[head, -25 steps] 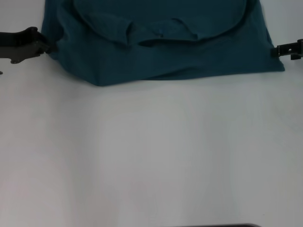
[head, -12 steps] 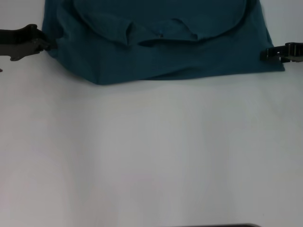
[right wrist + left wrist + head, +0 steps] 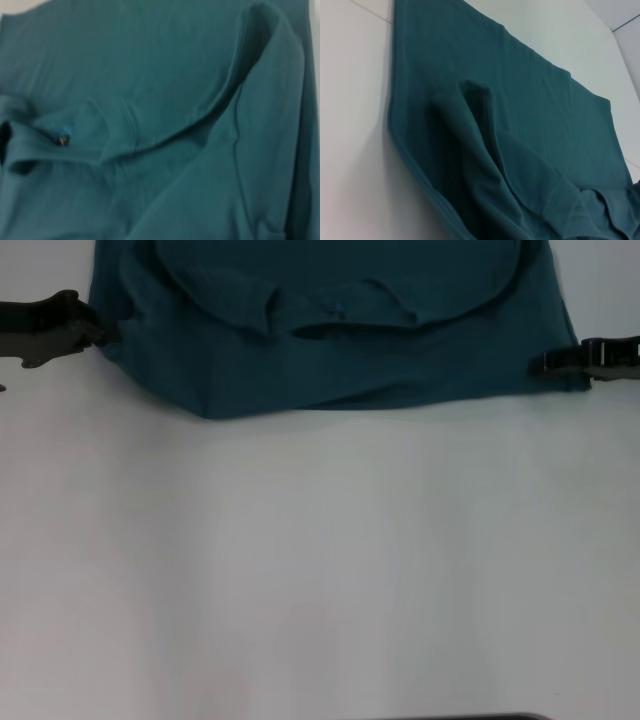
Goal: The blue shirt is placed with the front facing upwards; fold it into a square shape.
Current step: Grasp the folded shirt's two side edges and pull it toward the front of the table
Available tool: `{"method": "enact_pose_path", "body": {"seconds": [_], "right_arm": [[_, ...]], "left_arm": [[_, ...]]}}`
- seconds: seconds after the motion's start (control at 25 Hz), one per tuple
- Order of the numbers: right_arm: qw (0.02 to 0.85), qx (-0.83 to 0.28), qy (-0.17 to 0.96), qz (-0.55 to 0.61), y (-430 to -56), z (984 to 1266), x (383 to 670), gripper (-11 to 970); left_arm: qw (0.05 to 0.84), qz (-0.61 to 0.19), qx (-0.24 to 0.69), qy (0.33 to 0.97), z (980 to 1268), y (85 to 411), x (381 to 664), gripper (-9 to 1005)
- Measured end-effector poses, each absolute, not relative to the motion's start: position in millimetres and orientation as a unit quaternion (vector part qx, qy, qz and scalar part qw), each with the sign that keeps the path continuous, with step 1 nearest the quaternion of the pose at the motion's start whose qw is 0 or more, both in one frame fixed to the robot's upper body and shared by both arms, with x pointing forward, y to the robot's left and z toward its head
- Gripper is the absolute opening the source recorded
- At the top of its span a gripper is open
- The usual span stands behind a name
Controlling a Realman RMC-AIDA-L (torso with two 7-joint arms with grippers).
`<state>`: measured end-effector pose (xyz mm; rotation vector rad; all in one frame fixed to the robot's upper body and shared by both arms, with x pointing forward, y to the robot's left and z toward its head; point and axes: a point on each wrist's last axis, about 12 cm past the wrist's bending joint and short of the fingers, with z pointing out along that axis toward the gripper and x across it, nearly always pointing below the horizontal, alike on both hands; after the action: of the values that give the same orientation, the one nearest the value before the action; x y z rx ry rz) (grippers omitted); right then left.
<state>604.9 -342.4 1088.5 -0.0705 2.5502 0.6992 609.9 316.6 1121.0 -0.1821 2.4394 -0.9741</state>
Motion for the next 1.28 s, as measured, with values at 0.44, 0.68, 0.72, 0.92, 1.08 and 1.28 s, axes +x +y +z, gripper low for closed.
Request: {"method": "enact_pose_path", "body": {"seconds": [0.44, 0.68, 0.72, 0.92, 1.08, 1.28], "right_arm": [[0.260, -0.004, 0.930, 0.259, -356, 1096, 602, 686], [0.257, -0.004, 0.934, 0.250, -359, 1096, 603, 422], [0.257, -0.004, 0.934, 0.249, -360, 1096, 603, 373], [0.261, 0.000, 0.933, 0.248, -361, 1097, 603, 175], [0.259, -0.002, 0.934, 0.248, -361, 1096, 603, 53], [0.255, -0.004, 0.934, 0.250, -359, 1096, 603, 7]], "left_arm": [[0.252, -0.362, -0.070, 0.894, 1121, 317, 609, 21], [0.254, -0.362, -0.069, 0.894, 1122, 317, 611, 22], [0.254, -0.362, -0.069, 0.894, 1122, 317, 611, 22], [0.254, -0.362, -0.069, 0.894, 1122, 317, 611, 22], [0.253, -0.362, -0.070, 0.894, 1121, 317, 610, 23], [0.254, -0.362, -0.070, 0.894, 1121, 317, 610, 23]]}}
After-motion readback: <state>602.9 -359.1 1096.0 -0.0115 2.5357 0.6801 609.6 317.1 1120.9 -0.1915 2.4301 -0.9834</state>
